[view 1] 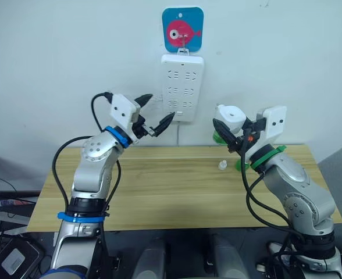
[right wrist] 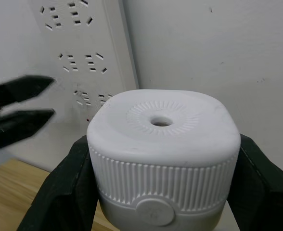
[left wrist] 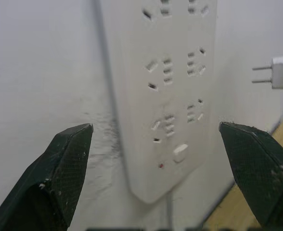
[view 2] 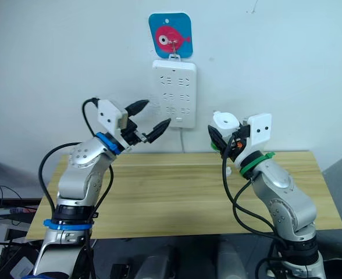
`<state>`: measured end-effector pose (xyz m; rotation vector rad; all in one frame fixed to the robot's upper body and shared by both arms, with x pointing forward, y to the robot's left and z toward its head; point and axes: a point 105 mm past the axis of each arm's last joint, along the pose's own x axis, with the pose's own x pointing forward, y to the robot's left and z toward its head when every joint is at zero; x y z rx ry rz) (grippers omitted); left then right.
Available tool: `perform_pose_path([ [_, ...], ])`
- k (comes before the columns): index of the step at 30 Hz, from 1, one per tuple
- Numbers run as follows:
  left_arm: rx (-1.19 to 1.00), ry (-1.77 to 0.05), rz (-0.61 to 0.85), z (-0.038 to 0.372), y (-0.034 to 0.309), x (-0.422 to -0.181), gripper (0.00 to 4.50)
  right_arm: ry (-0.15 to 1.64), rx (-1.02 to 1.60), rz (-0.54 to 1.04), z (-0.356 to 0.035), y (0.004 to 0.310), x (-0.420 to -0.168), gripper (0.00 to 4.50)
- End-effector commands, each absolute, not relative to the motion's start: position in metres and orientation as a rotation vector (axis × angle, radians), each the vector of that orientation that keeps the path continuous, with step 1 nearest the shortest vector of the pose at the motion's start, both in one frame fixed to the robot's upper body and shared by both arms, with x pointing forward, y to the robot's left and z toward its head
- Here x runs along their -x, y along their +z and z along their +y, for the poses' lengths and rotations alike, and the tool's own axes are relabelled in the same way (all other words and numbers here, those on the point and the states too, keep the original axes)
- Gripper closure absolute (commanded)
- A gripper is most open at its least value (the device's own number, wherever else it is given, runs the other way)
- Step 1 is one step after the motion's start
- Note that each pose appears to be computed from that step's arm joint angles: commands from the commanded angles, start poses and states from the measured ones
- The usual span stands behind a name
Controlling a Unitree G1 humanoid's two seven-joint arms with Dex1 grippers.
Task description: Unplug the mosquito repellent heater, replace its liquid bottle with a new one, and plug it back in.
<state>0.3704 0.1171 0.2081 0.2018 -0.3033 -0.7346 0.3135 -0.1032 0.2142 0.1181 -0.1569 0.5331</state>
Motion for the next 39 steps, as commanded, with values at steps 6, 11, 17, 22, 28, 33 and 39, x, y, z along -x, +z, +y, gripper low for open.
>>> perform_pose_path([
  [6,-0.215,-0.807,-0.329,0.112,0.22,-0.387,0.01,0.597,-0.113,-0.258,-0.095,0.249,-0.291,1.46],
  [11,-0.202,-0.905,-0.307,0.103,0.219,-0.386,0.01,0.624,-0.126,-0.244,-0.089,0.248,-0.282,1.46],
  [17,-0.2,-0.989,-0.292,0.093,0.221,-0.389,0.01,0.676,-0.103,-0.206,-0.083,0.239,-0.274,1.46],
  [22,-0.135,-1.09,-0.282,0.087,0.227,-0.38,0.01,0.683,-0.098,-0.189,-0.079,0.235,-0.273,1.46],
  [28,-0.085,-1.152,-0.205,0.095,0.224,-0.373,1.51,0.67,-0.067,-0.155,-0.079,0.226,-0.272,1.46],
  [33,-0.052,-1.156,-0.173,0.094,0.223,-0.375,3.09,0.682,-0.071,-0.155,-0.073,0.227,-0.274,1.46],
  [39,0.001,-1.208,-0.103,0.089,0.219,-0.369,3.21,0.669,-0.029,-0.145,-0.068,0.224,-0.286,1.46],
])
